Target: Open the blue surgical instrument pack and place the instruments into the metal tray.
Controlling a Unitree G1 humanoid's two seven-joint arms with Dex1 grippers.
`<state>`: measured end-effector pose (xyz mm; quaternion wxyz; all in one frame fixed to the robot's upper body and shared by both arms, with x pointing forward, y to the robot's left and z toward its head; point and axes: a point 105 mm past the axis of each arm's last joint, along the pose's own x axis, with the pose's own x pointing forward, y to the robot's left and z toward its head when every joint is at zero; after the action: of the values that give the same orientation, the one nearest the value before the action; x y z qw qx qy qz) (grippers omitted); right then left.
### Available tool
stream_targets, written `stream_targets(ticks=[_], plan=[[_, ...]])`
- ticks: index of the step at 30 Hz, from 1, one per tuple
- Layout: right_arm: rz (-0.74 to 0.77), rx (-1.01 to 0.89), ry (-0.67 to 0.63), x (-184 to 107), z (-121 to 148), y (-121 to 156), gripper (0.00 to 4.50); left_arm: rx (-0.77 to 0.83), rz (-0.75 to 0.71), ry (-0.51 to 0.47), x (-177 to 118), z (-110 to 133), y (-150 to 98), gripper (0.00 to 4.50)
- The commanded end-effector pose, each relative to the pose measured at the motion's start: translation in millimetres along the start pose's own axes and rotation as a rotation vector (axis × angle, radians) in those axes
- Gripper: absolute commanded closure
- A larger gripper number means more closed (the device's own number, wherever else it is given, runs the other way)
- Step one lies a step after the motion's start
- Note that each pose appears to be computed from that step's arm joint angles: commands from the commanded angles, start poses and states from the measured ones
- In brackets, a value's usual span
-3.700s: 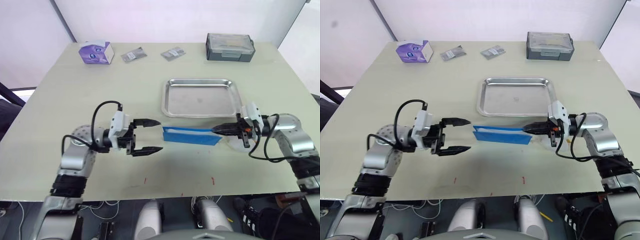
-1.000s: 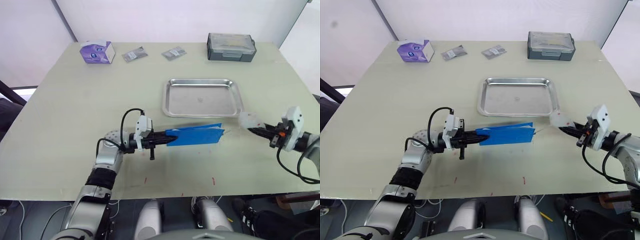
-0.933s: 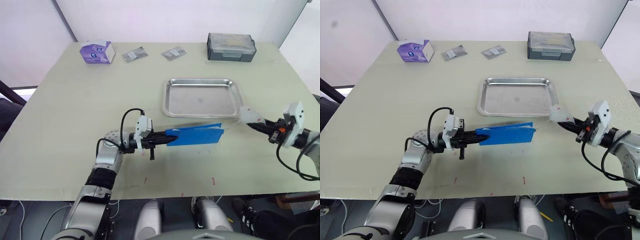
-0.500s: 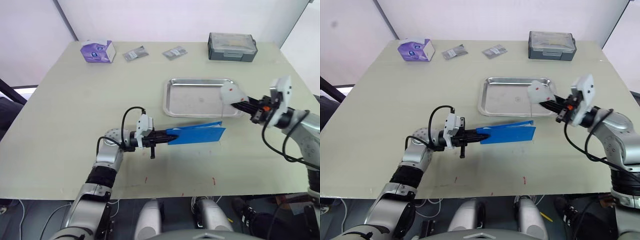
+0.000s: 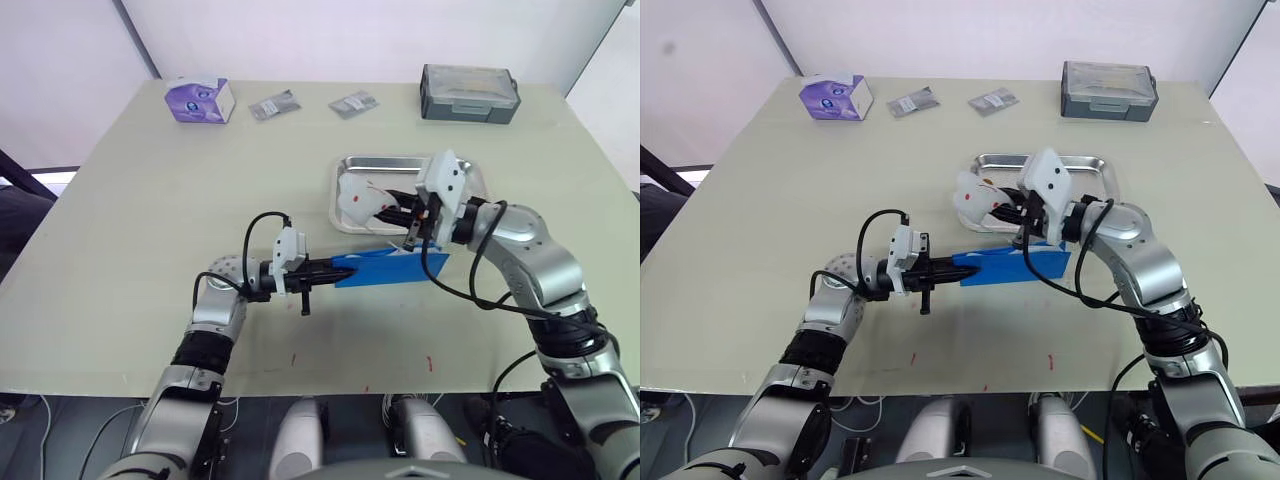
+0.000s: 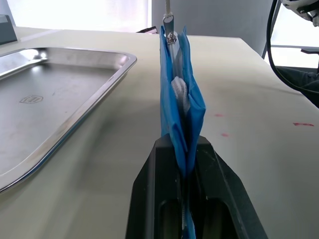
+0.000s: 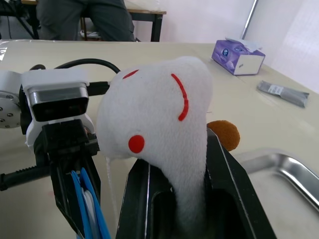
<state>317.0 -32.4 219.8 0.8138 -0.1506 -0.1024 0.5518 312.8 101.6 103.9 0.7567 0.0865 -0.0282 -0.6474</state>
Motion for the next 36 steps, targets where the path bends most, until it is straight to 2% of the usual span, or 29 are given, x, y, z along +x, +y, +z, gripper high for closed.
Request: stream_targets(ticks=[1,5,7,9,10,12,13,14,15,17,22,26,32,36], plan=[[0.141,-0.187,-0.061,-3,25,25,4.49,0.026,-0.007,-0.003,4,4,0,4.5],[0.233,-0.166,-0.05,-21,18,40,4.49,0.026,-0.002,-0.003,3,3,0,4.5],[0.305,-0.233,-0.029,-30,13,51,3.73,0.025,-0.001,-0.002,2,3,1,4.5],[0.358,-0.327,-0.032,-34,11,59,2.67,0.024,-0.002,0.0,2,2,1,4.5],[0.365,-0.351,-0.038,-35,11,61,2.48,0.024,-0.004,0.0,3,2,1,4.5],[0.36,-0.38,-0.049,-35,11,60,1.64,0.024,-0.006,0.0,3,2,2,4.5],[0.354,-0.391,-0.055,-36,11,59,1.64,0.025,-0.007,0.0,3,2,2,4.5],[0.346,-0.404,-0.062,-37,13,58,0.97,0.025,-0.007,0.0,3,2,3,4.5],[0.338,-0.417,-0.066,-38,14,56,0.87,0.025,-0.008,0.001,3,2,3,4.5],[0.323,-0.429,-0.065,-40,15,52,0.08,0.026,-0.012,0.003,3,2,3,4.5],[0.24,-0.384,-0.052,-52,13,35,0.08,0.027,-0.019,0.003,3,2,3,4.5],[0.147,-0.243,-0.023,-68,5,17,0.08,0.029,-0.02,0.005,3,1,2,4.5],[-0.014,-0.039,0.015,-103,-16,-20,0.08,0.033,-0.025,0.003,3,2,1,4.5],[-0.045,-0.017,0.08,-116,-38,-30,0.08,0.041,-0.024,-0.003,4,3,1,4.5]])
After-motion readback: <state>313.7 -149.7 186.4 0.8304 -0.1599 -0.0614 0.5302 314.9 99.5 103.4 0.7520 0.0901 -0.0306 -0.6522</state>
